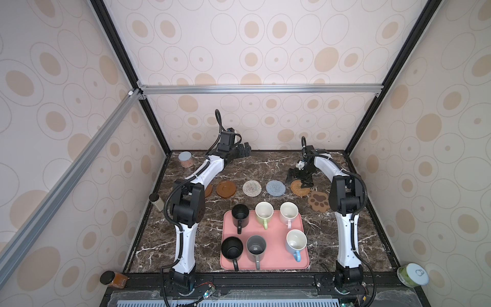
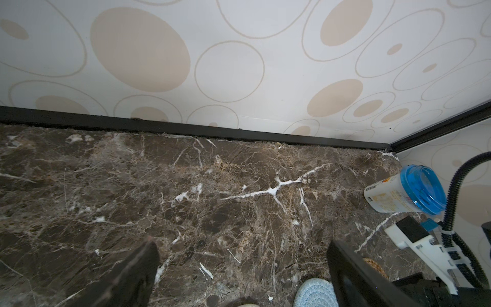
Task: Place cups on coasters
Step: Move the coaster to the top-right of the table.
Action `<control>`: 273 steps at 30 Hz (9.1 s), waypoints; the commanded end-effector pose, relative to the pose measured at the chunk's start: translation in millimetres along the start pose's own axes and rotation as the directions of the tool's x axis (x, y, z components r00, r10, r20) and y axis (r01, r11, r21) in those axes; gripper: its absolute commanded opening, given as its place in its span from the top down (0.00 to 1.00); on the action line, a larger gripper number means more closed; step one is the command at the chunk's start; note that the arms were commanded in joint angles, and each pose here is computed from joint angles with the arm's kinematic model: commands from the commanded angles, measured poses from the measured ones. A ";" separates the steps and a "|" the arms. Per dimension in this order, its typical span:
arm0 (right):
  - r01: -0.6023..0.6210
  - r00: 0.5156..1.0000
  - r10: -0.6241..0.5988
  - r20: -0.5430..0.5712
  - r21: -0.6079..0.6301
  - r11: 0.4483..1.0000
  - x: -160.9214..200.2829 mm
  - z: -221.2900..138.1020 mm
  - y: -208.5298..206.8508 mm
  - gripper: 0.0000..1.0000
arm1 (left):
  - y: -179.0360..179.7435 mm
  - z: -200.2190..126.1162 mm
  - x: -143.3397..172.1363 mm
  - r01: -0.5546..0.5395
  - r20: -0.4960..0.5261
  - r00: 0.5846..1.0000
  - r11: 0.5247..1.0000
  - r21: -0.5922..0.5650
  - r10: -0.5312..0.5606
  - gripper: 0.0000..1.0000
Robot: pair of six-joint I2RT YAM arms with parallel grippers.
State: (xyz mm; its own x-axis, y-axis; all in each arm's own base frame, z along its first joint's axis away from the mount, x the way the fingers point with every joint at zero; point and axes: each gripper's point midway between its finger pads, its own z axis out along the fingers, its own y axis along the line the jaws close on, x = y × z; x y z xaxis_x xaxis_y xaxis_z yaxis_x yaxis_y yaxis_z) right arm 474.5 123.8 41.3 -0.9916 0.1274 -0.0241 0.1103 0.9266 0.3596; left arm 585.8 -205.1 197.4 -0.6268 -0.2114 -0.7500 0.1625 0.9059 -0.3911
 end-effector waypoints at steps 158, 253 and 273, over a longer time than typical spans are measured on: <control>-0.552 0.834 0.500 0.234 0.361 0.752 108.0 -17.7 -151.9 0.46 | -3.7 -5.1 -6.0 0.016 0.005 1.000 0.999 0.035 -0.016 0.00; -0.683 0.667 0.668 0.329 -0.088 0.725 20.8 -67.6 -207.6 0.37 | -0.9 -9.4 -4.5 0.041 0.023 0.999 0.999 0.027 -0.042 0.00; -0.473 0.794 0.415 0.445 0.022 0.881 29.5 -145.2 -166.2 0.34 | -5.2 -52.8 -14.5 0.001 0.017 1.000 1.000 -0.031 0.000 0.00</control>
State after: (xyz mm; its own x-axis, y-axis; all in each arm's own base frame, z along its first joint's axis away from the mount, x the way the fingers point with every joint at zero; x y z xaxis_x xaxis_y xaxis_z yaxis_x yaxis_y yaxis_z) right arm 425.4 -92.3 103.2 -0.6384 0.7283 -0.2491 0.6479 0.6832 0.3368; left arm 568.0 -197.0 209.0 -0.6517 -0.2437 -0.7182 0.1150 0.9043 -0.4112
